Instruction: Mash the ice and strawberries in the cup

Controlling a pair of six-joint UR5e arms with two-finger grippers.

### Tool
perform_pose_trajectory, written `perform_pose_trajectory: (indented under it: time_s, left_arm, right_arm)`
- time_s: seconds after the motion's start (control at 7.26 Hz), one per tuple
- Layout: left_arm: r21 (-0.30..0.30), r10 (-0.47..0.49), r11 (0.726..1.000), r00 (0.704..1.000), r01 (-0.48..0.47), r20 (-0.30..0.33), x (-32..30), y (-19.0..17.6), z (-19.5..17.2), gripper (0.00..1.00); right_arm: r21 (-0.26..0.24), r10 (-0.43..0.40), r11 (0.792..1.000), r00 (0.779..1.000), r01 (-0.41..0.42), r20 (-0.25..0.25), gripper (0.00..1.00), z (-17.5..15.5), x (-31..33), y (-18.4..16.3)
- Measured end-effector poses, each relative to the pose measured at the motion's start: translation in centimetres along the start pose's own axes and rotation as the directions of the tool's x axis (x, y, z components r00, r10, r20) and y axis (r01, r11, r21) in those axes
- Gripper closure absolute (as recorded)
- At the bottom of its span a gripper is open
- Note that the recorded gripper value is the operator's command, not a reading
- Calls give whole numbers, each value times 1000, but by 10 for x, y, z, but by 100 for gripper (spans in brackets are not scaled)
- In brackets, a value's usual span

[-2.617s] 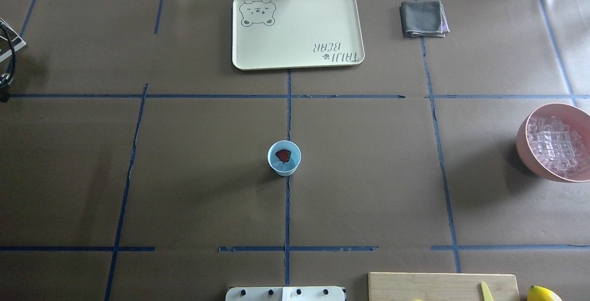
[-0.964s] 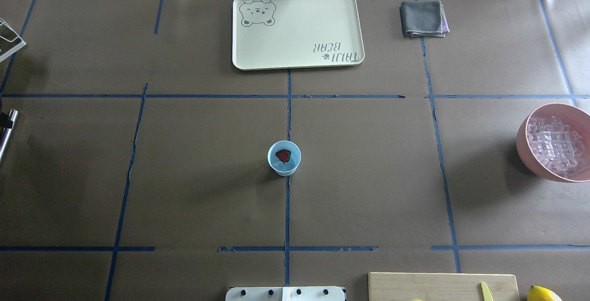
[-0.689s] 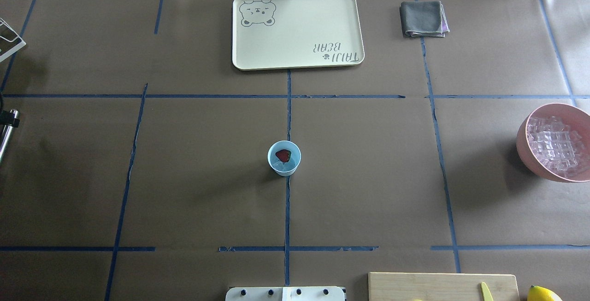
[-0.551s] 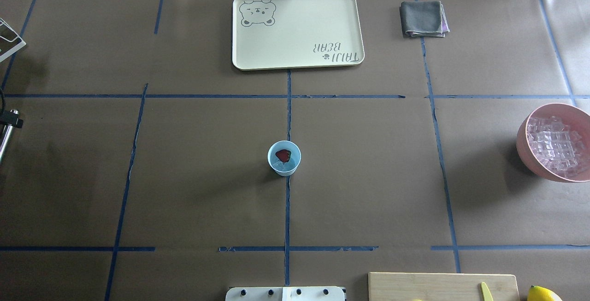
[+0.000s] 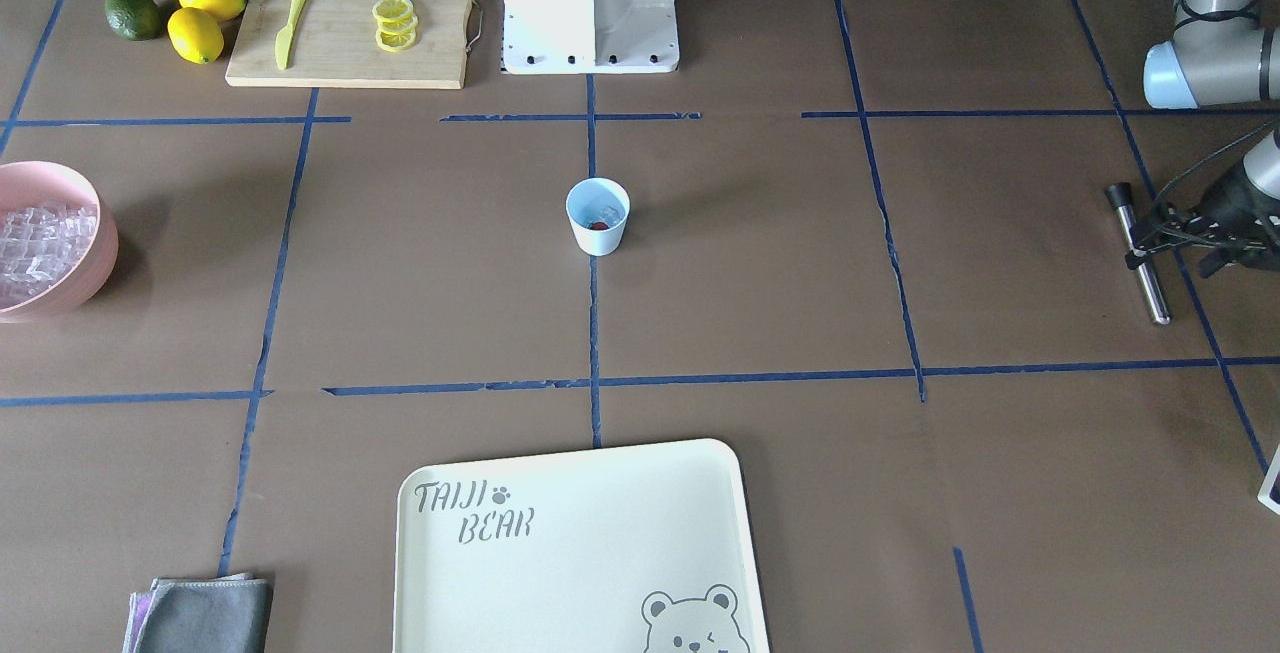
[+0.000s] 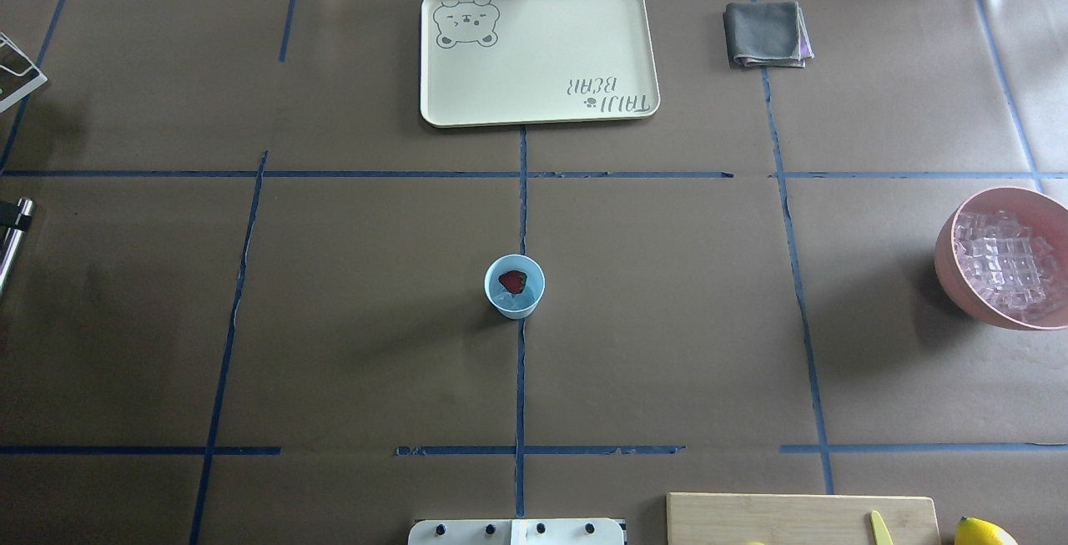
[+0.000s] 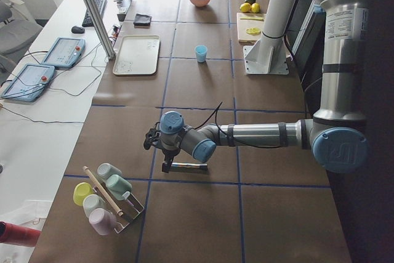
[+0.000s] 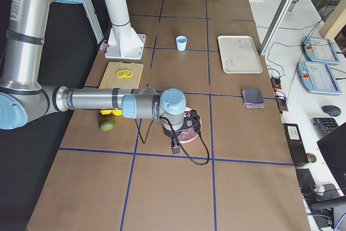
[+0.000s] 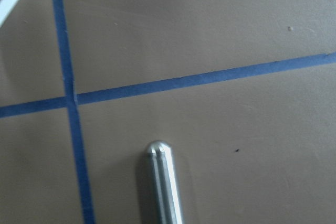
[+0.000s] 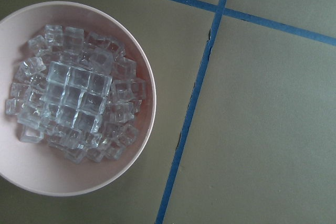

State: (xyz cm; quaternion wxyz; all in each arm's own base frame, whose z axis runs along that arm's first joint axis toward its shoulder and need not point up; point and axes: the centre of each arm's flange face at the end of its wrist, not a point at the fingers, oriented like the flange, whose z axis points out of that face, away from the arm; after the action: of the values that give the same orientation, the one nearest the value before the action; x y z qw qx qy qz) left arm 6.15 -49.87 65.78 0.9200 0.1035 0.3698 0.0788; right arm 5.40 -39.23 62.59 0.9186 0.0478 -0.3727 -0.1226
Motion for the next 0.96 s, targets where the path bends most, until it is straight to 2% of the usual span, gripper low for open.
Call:
perform_pose_trajectory:
  time_s: [0.28, 0.41, 0.69, 0.96]
  left_arm:
    - [-67, 16, 998, 999, -12, 51, -55, 3, -64, 0]
    - [-101, -1, 995, 999, 6, 50, -77, 4, -91, 0]
    - [-103, -107, 989, 994, 104, -26, -105, 18, -128, 0]
    - [-82, -156, 985, 987, 152, -45, -108, 43, -143, 0]
  right_arm:
    - [1, 0, 1000, 1000, 0, 1, 0, 0, 0, 0]
    - [1, -1, 1000, 1000, 1, 0, 0, 0, 0, -1]
    - [0, 2, 1000, 1000, -2, 1, 0, 0, 0, 0]
    - [-1, 12, 1000, 1000, -12, 5, 0, 1, 0, 1]
